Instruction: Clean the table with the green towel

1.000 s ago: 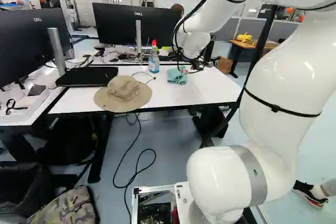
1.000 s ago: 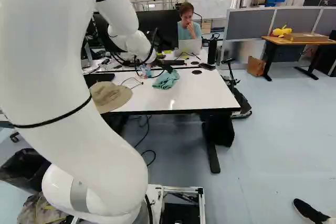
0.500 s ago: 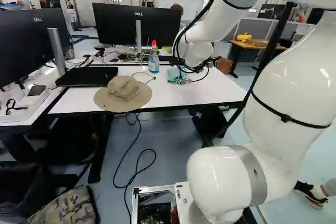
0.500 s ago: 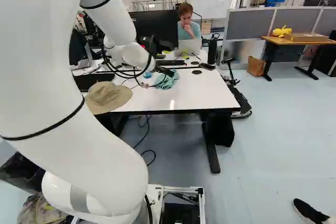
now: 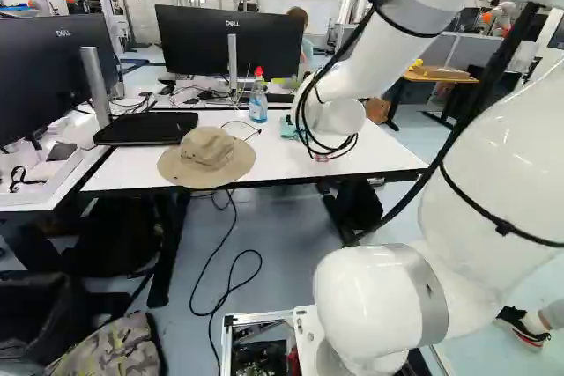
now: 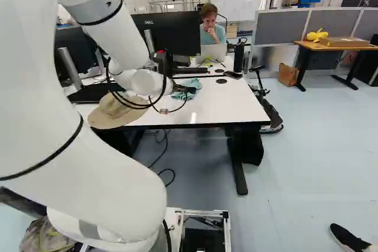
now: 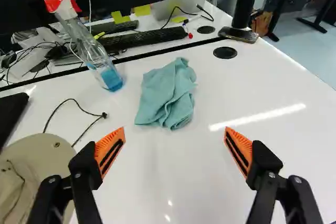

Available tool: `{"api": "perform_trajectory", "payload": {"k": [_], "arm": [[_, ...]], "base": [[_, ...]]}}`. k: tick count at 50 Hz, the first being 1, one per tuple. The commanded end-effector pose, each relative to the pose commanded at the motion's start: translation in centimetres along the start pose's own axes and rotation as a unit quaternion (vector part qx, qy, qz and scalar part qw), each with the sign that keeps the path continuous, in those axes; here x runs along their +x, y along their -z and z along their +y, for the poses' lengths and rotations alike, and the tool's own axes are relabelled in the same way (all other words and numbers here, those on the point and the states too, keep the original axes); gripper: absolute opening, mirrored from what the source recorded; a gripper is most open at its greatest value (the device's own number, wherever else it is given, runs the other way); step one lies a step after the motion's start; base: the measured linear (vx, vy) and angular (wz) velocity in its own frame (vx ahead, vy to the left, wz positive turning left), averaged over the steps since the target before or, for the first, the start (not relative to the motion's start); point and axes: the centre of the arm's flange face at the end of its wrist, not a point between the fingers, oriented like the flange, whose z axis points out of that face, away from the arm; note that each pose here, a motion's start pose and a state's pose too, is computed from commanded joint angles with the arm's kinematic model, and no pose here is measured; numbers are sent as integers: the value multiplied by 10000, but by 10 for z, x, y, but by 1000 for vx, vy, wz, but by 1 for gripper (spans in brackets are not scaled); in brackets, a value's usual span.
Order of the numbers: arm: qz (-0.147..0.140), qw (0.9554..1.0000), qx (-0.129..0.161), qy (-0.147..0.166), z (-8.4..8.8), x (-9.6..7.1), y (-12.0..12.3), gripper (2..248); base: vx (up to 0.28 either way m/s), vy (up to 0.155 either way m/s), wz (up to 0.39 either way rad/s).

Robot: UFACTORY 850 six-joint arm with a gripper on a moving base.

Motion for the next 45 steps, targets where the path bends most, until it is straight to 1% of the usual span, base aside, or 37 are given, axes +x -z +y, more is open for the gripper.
{"api": "perform_trajectory", "payload": {"k": [13, 23, 37, 45], "arm": [[248, 9993, 118, 246, 5, -32, 21, 247], [395, 9983, 208, 384, 7, -52, 35, 247], [570, 9964, 331, 536, 10, -76, 52, 247], [645, 9954, 390, 598, 11, -86, 59, 247]], "base": [[0, 0, 0], [0, 0, 0], [0, 0, 0], [0, 0, 0]]}}
